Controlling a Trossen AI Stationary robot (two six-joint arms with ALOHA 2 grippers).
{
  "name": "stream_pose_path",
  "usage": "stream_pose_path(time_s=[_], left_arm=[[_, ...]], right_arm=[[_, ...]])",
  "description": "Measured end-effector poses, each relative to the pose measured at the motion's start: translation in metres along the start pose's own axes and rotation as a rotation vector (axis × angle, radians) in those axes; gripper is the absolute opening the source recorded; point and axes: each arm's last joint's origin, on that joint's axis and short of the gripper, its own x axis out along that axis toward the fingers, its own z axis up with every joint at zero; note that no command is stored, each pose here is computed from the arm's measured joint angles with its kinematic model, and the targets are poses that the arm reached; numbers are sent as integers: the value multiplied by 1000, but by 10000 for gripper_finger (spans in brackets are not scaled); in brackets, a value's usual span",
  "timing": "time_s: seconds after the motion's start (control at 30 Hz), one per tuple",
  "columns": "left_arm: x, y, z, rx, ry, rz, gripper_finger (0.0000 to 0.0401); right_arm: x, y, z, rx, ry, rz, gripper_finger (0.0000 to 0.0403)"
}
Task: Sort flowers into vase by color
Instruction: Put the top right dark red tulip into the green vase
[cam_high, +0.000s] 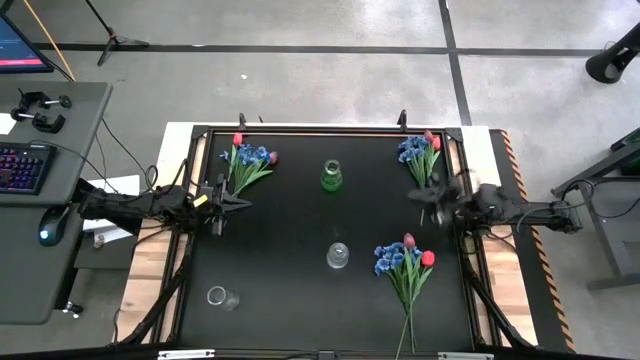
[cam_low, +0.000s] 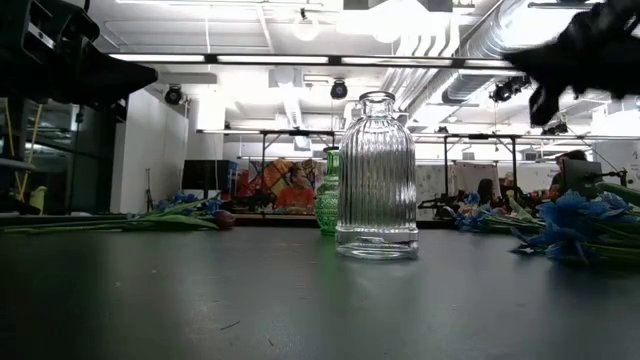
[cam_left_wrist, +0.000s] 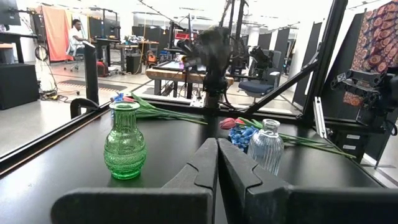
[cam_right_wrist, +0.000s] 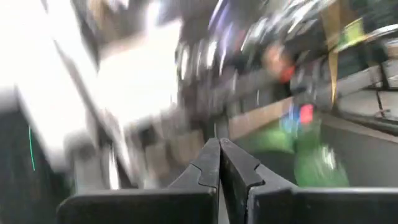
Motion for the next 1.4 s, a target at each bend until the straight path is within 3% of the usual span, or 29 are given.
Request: stream_pose_path(time_s=[0.07,0.13,0.23,0.33,0.43,0.6,0.7,0.83,1.0,1.1,1.2,1.4], left_arm=[[0,0,0,0,0,0,0],[0,0,0,0,0,0,0],[0,0,0,0,0,0,0],[0,0,0,0,0,0,0],[0,0,0,0,0,0,0],[0,0,0,0,0,0,0],[0,0,0,0,0,0,0],[0,0,0,0,0,0,0],[0,0,0,0,0,0,0],[0,0,0,0,0,0,0],[0,0,0,0,0,0,0],[0,0,0,0,0,0,0]], right_arm=[[-3,5,20,299,-276,-38,0],[-6,7,31,456,-436,-29,0],[-8,11,40,434,-513,8,0],[3,21,55,396,-494,-16,0],[27,30,70,267,-336,-212,0],[57,20,93,120,113,-828,0],[70,-1,101,66,356,-1104,2],[84,-48,96,141,587,-1256,29],[81,-100,77,251,761,-1474,105],[74,-120,69,317,805,-1626,157],[71,-136,64,362,834,-1697,195],[63,-163,54,379,898,-1817,209]])
